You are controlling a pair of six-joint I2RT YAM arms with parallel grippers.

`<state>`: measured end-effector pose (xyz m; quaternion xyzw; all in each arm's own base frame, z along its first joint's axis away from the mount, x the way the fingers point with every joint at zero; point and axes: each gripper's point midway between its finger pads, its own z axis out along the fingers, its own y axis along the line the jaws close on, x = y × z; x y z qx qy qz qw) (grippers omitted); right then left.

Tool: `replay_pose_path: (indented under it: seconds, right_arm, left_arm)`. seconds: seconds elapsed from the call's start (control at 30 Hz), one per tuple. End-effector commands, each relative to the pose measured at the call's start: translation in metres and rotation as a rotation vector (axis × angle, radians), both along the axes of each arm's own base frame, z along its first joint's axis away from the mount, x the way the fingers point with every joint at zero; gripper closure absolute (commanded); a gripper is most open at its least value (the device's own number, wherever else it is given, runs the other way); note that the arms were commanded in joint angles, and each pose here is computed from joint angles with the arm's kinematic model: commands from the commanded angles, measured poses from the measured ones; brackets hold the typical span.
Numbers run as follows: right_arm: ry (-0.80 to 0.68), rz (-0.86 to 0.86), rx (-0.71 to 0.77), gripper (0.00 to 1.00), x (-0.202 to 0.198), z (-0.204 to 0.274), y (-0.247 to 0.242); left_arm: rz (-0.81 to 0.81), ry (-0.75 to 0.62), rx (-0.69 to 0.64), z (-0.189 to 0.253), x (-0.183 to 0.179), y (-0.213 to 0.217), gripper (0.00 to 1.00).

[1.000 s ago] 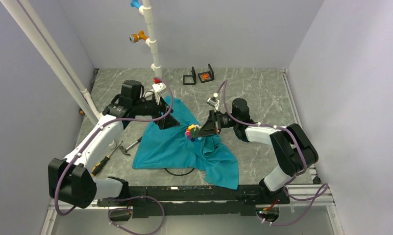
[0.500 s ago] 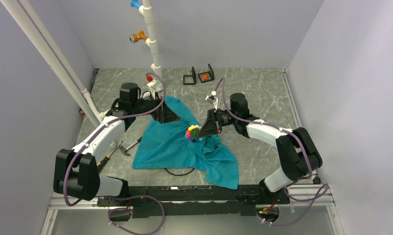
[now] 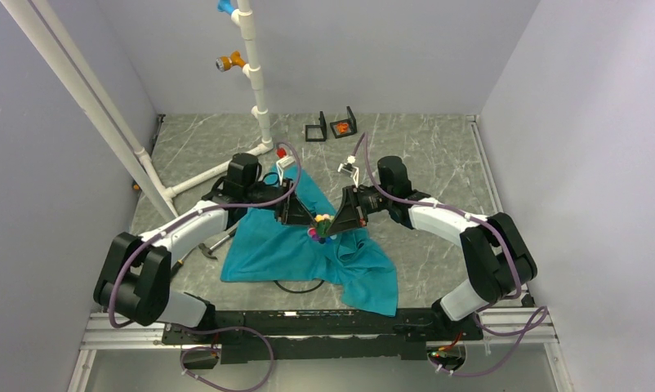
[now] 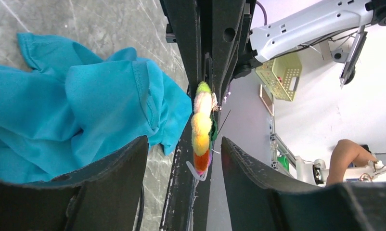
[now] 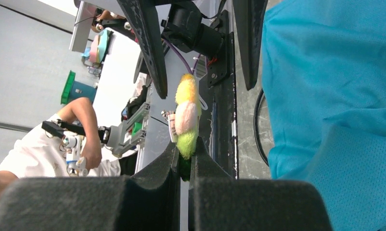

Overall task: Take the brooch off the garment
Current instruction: Close the brooch.

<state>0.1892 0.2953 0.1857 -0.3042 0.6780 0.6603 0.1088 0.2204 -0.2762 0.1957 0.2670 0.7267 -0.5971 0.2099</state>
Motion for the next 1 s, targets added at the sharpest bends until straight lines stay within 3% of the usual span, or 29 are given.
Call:
replay_pose_path:
  seconds: [0.0,0.23,0.47,0.8,0.97]
  right_arm:
    - [-0.094,0.03,0.049,1.0,-0.001,0.02,0.001]
    - [-0.063,0.016,0.033,1.0,0.003,0.014,0.003]
    - [-0.06,0.013,0.036,1.0,0.002,0.014,0.003]
    - [-0.058,-0.005,0.019,1.0,0.006,0.012,0.005]
    - [-0.059,-0.011,0.019,1.0,0.007,0.012,0.005]
  left_arm:
    - [-0.083,-0.035,-0.051,0.011,-0.009,-0.011,0.4]
    - [-0.144,-0.051,-0.054,0.009,-0.022,-0.017,0.49]
    - [-0.156,-0.052,-0.073,0.012,-0.025,-0.016,0.67]
    - [-0.157,-0.025,-0.085,0.011,-0.025,-0.018,0.69]
    - [-0.152,-0.028,-0.085,0.01,-0.024,-0.018,0.87]
